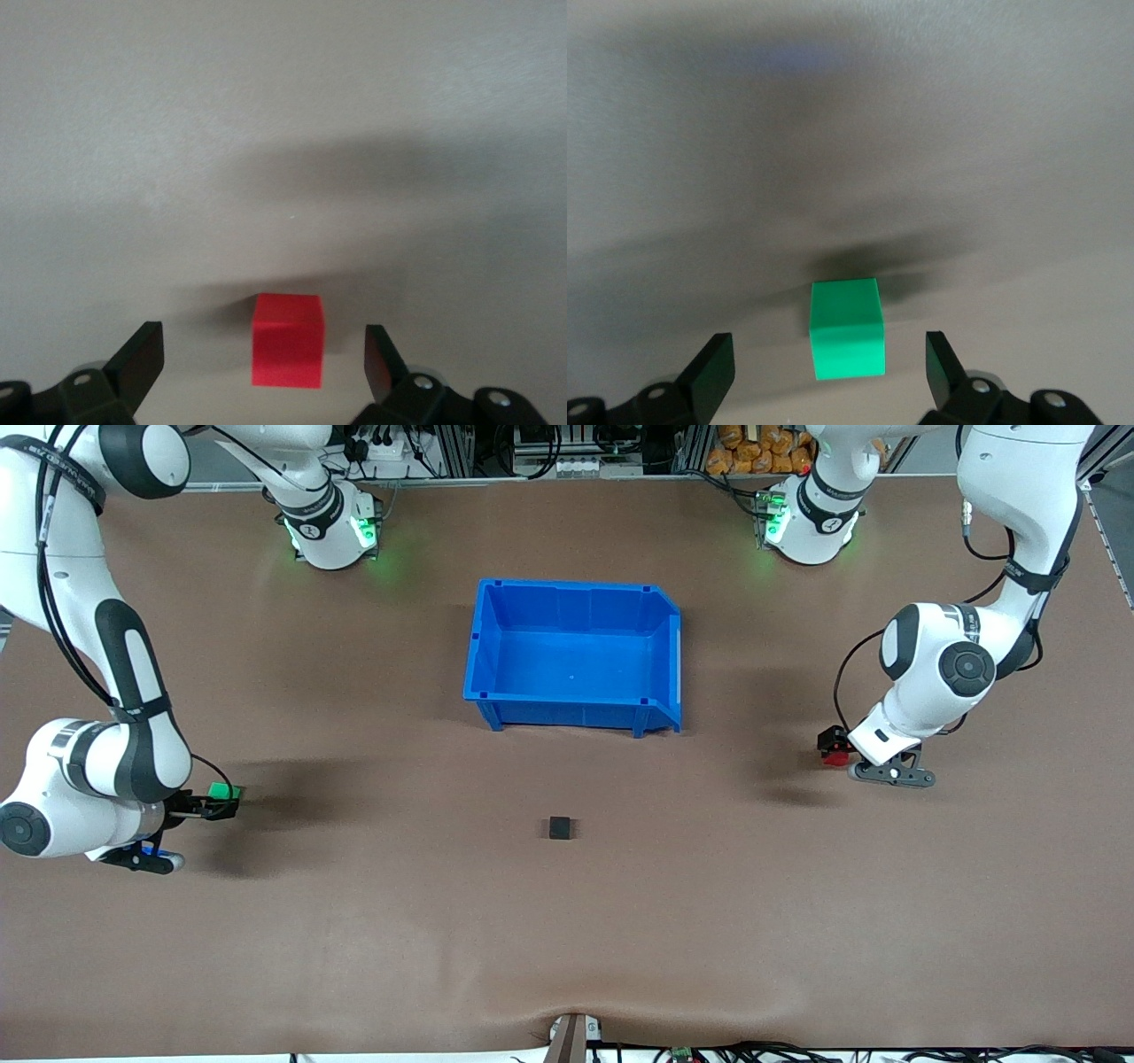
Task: Attach green and red cubes to black cube
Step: 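Close the right gripper on the green cube while the left gripper grasps the red cube, then carry the green cube with the right gripper while the left gripper carries the red cube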
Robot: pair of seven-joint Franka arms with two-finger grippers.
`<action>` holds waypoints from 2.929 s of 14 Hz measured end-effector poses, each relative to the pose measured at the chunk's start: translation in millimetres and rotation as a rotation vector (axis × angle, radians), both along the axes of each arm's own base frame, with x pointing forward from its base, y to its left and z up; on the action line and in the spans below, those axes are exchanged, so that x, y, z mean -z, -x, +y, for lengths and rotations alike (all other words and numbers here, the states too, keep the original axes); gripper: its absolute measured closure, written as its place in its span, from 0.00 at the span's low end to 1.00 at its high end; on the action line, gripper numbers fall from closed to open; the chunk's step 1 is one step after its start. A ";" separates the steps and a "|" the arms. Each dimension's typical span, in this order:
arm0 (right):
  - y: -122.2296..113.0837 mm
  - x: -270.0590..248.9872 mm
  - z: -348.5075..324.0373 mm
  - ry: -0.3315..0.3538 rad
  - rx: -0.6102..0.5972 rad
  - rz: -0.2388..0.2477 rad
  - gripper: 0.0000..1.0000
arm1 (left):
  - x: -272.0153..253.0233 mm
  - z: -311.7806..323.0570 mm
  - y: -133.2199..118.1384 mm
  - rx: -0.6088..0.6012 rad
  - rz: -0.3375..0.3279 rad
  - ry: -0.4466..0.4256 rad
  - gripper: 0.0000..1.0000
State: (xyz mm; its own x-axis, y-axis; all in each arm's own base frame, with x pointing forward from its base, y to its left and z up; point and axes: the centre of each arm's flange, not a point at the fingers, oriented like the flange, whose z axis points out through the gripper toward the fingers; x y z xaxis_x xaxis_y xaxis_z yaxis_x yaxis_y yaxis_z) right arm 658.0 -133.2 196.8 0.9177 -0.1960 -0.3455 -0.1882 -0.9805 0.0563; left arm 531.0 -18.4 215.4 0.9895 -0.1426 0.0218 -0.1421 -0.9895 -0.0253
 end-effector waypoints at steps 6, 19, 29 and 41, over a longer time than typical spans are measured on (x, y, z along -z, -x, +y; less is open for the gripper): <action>3.6 16.9 -0.7 -0.005 0.002 0.022 0.36 | 17.1 -1.4 4.3 0.002 0.021 0.005 0.02; -10.4 -29.7 58.1 -0.109 0.286 0.210 0.60 | 32.1 -4.2 3.3 0.006 0.007 0.015 0.61; -29.5 -62.2 245.2 -0.134 0.878 0.383 0.60 | -31.8 -58.8 -43.9 -0.288 -0.135 0.082 0.61; -16.8 -24.9 459.1 -0.107 1.293 0.161 0.60 | -63.6 -276.2 -120.1 -1.198 -0.056 0.258 0.61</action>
